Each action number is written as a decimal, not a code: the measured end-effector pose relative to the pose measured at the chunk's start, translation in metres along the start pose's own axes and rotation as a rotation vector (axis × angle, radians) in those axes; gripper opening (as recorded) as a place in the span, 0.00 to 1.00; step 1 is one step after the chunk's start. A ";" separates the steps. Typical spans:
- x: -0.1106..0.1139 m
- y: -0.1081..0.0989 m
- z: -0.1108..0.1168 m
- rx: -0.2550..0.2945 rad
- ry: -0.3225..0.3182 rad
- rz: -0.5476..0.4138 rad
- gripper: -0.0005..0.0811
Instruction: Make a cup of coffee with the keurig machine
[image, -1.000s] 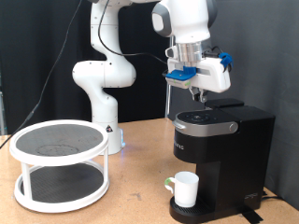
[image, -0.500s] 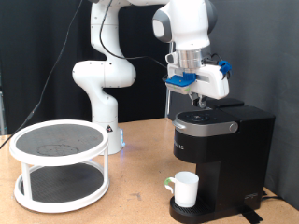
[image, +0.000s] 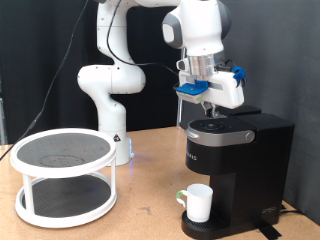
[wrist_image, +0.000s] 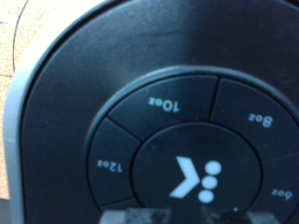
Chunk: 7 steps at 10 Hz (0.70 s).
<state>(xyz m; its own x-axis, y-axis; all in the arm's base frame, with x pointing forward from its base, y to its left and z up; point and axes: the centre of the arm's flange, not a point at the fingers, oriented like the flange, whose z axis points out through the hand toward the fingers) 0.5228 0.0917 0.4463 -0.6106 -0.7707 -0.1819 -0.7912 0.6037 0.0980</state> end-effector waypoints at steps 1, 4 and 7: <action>0.001 -0.002 0.003 -0.003 0.006 0.000 0.01; 0.003 -0.005 0.011 -0.009 0.023 -0.004 0.01; 0.004 -0.007 0.018 -0.019 0.030 -0.003 0.01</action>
<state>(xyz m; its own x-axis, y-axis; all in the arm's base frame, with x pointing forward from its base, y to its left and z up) 0.5271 0.0883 0.4268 -0.6090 -0.7783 -0.1528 -0.7932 0.5979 0.1161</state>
